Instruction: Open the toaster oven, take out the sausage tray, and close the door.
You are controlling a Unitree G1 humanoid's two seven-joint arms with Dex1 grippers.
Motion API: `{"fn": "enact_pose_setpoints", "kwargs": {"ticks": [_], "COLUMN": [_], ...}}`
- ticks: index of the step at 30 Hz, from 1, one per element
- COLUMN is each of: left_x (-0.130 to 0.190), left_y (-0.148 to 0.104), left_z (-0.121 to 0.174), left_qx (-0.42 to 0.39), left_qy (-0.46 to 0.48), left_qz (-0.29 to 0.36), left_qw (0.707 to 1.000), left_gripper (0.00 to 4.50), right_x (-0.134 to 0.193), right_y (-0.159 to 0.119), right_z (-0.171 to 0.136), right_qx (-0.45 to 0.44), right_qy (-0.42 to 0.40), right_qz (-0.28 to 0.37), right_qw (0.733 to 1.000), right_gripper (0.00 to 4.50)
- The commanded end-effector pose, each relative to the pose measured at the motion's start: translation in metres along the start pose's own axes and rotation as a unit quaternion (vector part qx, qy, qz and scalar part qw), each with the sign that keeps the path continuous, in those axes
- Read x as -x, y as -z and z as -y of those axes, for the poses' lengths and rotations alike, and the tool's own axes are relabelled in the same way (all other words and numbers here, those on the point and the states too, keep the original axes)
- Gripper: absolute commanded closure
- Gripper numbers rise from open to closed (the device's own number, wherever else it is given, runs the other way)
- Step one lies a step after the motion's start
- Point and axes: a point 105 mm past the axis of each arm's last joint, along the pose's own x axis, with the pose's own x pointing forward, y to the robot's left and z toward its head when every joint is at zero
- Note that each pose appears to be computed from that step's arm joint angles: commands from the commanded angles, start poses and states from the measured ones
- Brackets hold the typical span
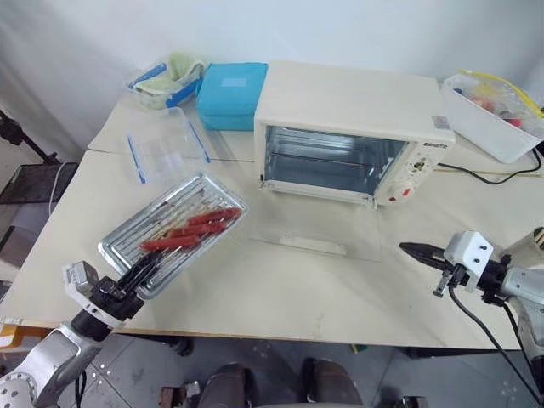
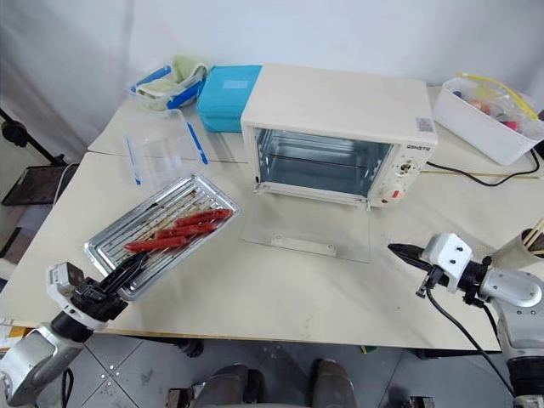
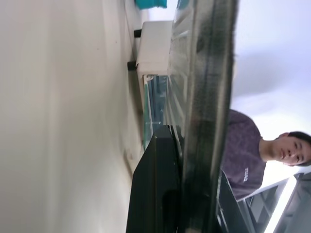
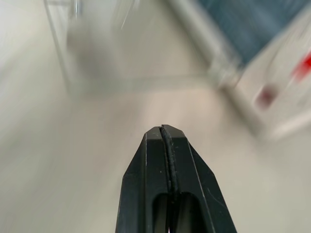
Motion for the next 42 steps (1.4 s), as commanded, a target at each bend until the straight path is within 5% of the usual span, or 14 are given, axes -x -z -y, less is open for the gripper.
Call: {"fn": "enact_pose_setpoints", "kwargs": {"ticks": [1, 12, 20, 27, 34, 37, 42], "left_x": [0.000, -0.015, -0.021, -0.028, -0.045, -0.063, -0.090], "left_y": [-0.004, -0.006, -0.013, -0.009, 0.004, 0.018, 0.045], "left_z": [0.015, 0.017, 0.019, 0.018, 0.016, 0.015, 0.013], "left_qx": [-0.015, -0.007, -0.016, -0.028, -0.012, 0.002, 0.015], "left_qy": [0.028, 0.033, 0.030, 0.015, 0.014, 0.016, 0.015], "left_qz": [0.029, 0.053, 0.031, -0.051, -0.150, -0.205, -0.294], "left_qw": [0.999, 0.998, 0.999, 0.998, 0.989, 0.979, 0.955], "left_gripper": [4.50, 4.50, 4.50, 4.50, 4.50, 4.50, 4.50], "right_x": [-0.003, -0.028, -0.008, 0.018, 0.028, 0.040, 0.059], "right_y": [0.004, -0.035, -0.084, -0.133, -0.127, -0.111, -0.092], "right_z": [-0.007, -0.019, 0.017, 0.035, 0.006, -0.016, -0.046], "right_qx": [-0.039, -0.099, -0.162, -0.144, -0.146, -0.121, -0.098], "right_qy": [-0.037, -0.063, 0.007, 0.050, 0.010, 0.000, -0.013], "right_qz": [0.001, 0.126, 0.224, 0.298, 0.250, 0.208, 0.161], "right_qw": [0.999, 0.985, 0.961, 0.942, 0.957, 0.971, 0.982], "right_gripper": [4.49, 4.49, 4.49, 4.49, 4.49, 3.93, 2.33]}}
